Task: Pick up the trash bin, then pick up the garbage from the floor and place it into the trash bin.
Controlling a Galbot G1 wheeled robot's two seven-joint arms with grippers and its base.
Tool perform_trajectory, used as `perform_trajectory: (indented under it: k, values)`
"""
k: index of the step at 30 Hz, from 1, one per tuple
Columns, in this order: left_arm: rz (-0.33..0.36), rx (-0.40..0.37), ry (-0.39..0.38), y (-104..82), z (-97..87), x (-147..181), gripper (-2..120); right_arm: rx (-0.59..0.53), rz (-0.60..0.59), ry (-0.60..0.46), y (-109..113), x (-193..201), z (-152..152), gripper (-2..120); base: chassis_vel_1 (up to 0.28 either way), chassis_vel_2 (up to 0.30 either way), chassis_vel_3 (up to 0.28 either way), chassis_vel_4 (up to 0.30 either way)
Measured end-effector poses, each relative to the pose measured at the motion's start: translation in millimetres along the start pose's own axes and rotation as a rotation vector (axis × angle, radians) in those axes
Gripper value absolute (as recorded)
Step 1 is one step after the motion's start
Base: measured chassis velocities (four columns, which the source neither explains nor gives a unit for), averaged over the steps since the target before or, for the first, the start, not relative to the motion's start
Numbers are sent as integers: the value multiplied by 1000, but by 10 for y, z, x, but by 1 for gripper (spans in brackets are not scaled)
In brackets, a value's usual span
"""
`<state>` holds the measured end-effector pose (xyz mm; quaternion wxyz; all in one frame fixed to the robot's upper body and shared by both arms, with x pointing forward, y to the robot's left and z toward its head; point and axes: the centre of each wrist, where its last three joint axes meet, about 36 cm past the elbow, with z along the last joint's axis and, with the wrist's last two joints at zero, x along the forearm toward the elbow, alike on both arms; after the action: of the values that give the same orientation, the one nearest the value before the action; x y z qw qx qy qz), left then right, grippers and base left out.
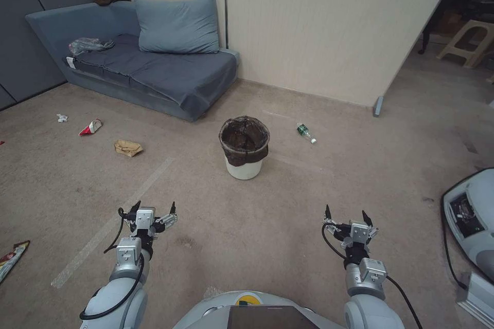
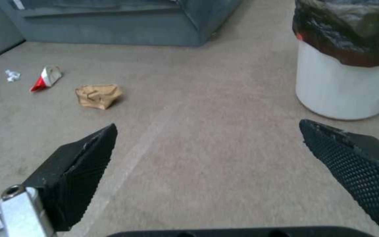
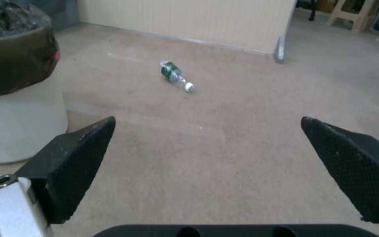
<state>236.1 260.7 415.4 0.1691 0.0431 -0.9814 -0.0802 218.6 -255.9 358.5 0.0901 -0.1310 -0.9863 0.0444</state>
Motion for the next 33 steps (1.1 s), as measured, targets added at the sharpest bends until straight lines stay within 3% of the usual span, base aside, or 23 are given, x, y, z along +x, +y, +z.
perform_trajectory:
  k: [33]
  values:
    - [-2,-7,11,23,78,-67,100,4,-2,5,-2,-23,41,100,-169,169,168,-165]
